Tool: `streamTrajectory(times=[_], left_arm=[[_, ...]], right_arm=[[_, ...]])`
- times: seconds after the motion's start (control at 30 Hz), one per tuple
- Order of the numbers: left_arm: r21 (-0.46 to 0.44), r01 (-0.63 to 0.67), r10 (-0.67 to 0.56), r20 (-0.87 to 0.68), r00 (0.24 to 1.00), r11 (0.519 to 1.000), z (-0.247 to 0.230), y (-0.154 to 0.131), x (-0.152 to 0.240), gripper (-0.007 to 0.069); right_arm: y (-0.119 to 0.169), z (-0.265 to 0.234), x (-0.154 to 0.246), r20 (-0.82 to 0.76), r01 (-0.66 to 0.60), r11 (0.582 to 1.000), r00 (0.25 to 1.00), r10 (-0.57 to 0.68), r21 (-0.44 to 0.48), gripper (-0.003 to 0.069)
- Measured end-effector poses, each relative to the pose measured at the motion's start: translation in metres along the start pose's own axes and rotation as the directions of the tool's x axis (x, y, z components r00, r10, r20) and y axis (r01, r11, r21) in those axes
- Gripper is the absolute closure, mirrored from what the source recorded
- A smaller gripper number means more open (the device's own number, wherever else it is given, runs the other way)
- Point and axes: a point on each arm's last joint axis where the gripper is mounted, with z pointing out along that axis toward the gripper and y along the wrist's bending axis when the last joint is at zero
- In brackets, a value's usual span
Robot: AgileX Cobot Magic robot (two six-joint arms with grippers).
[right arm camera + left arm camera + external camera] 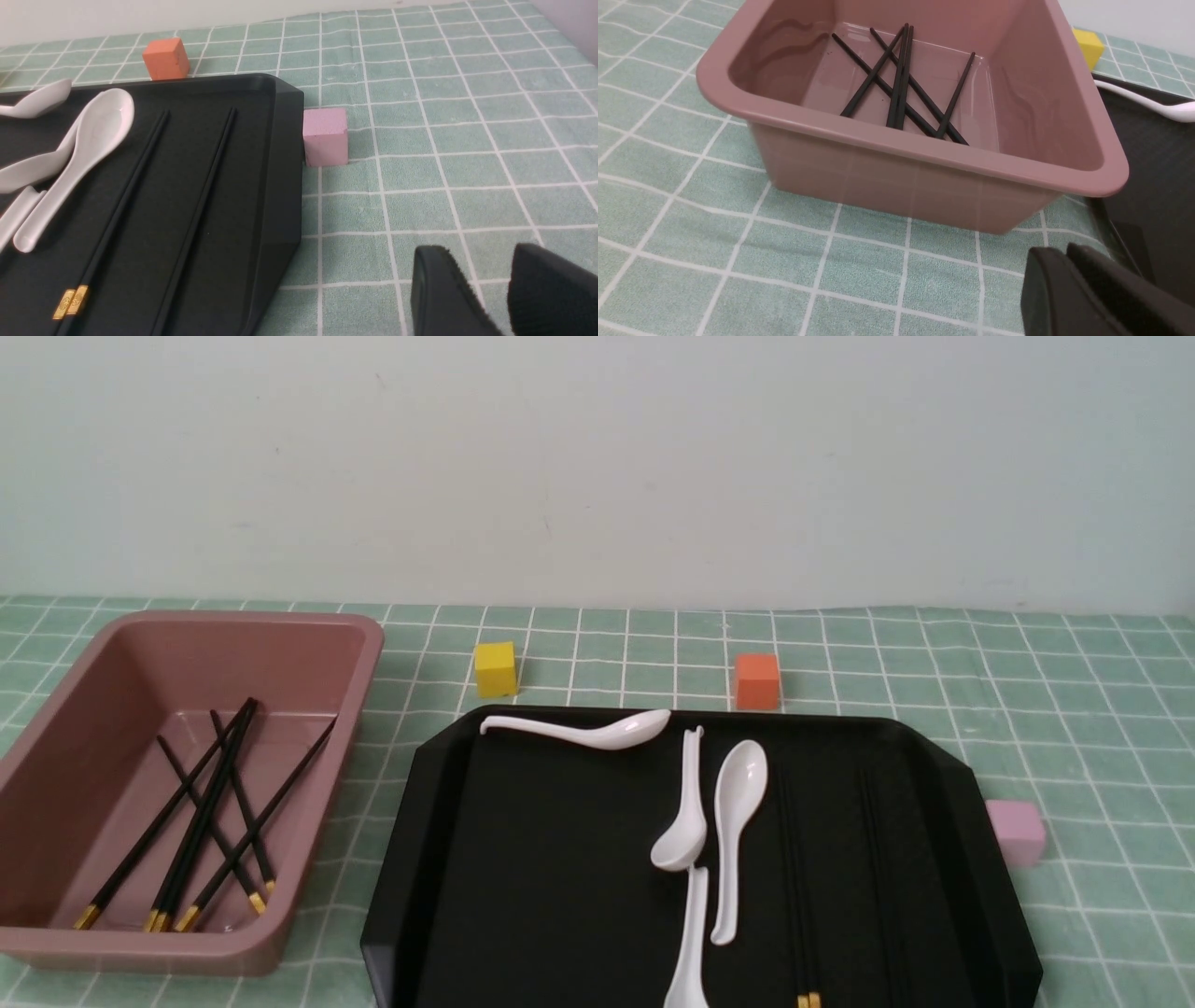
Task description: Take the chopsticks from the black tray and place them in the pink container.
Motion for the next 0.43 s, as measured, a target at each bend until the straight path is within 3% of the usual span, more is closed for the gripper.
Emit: streamTrajectory(times=[0.43], left_arm=[[0.0, 0.0, 0.0, 0.0, 1.0, 1.0, 0.0, 0.0, 0.0, 0.0564]], right_arm=[[0.0, 0.0, 0.0, 0.0, 0.0, 1.0, 1.0, 0.0, 0.0, 0.0419]])
